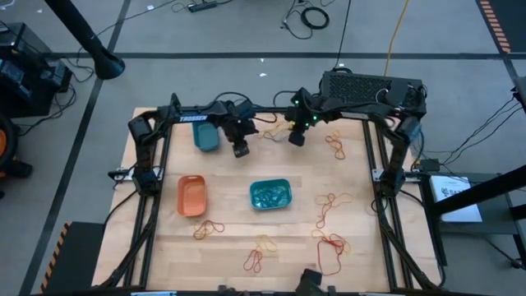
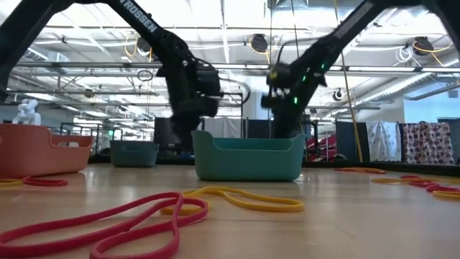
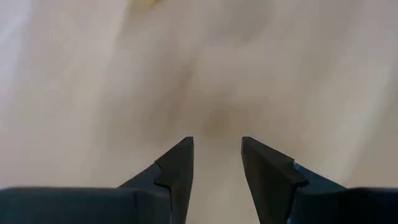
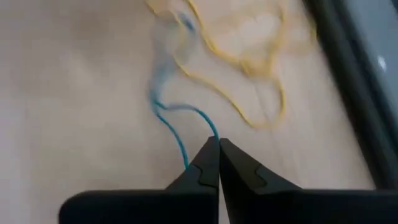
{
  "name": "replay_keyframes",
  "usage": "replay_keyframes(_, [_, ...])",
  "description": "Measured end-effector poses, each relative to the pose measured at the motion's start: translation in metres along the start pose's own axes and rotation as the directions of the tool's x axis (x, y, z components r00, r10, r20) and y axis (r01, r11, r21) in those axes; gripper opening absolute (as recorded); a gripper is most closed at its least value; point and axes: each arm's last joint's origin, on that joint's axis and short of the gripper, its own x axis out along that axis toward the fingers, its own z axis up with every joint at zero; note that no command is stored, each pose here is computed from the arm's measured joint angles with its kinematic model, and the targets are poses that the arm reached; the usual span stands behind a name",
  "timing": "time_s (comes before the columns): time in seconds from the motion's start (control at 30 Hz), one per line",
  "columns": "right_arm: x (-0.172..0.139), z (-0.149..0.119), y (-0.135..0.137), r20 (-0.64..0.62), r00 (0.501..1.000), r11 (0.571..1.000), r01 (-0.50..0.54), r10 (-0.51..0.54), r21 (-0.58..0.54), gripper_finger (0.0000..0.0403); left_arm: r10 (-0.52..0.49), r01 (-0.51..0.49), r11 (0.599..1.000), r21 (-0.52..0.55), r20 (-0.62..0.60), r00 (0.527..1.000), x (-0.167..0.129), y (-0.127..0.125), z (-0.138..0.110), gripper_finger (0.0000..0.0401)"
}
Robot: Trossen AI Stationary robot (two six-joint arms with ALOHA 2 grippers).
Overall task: Sort rubber bands into baskets
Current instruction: Put the blue rubber band into the green bin
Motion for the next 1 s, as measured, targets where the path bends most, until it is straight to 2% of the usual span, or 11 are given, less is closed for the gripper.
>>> replay_keyframes(0.07, [-0.013, 0.004, 0.008, 0.051, 0.998, 0.999, -0.046, 0.047, -0.023, 0.0000, -0.096, 0.093, 0.995, 0.040, 0.094, 0.991, 0.000, -0.005, 0.009, 0.0141])
replay_keyframes(0.17, [-0.032, 0.007, 0.023, 0.109, 0.986, 0.991, -0.118, 0.124, -0.061, 0.0000, -0.223, 0.203, 0.973, 0.111, 0.203, 0.953, -0.001, -0.013, 0.020, 0.0141])
replay_keyframes(0.27, [-0.056, 0.016, 0.041, 0.191, 0.968, 0.982, -0.142, 0.164, -0.124, 0.0000, -0.245, 0.199, 0.964, 0.177, 0.295, 0.924, -0.002, -0.021, 0.031, 0.0141])
replay_keyframes(0.47, [-0.085, 0.019, 0.079, 0.247, 0.945, 0.963, -0.159, 0.212, -0.217, 0.0000, -0.263, 0.150, 0.948, 0.279, 0.426, 0.866, -0.005, -0.037, 0.049, 0.0141])
replay_keyframes(0.63, [-0.096, 0.017, 0.100, 0.261, 0.935, 0.951, -0.175, 0.241, -0.253, 0.0000, -0.299, 0.151, 0.932, 0.330, 0.460, 0.836, -0.005, -0.052, 0.055, 0.0141])
replay_keyframes(0.7, [-0.099, 0.017, 0.105, 0.266, 0.937, 0.952, -0.155, 0.226, -0.263, 0.0000, -0.358, 0.201, 0.913, 0.356, 0.456, 0.815, -0.005, -0.058, 0.056, 0.0141])
replay_keyframes(0.8, [-0.099, 0.017, 0.112, 0.254, 0.946, 0.953, -0.132, 0.204, -0.271, 0.0000, -0.466, 0.290, 0.862, 0.416, 0.423, 0.777, -0.005, -0.066, 0.055, 0.0141])
replay_keyframes(1.0, [-0.098, 0.016, 0.124, 0.237, 0.944, 0.941, -0.155, 0.231, -0.300, 0.0000, -0.507, 0.327, 0.837, 0.439, 0.396, 0.766, -0.004, -0.075, 0.054, 0.0141])
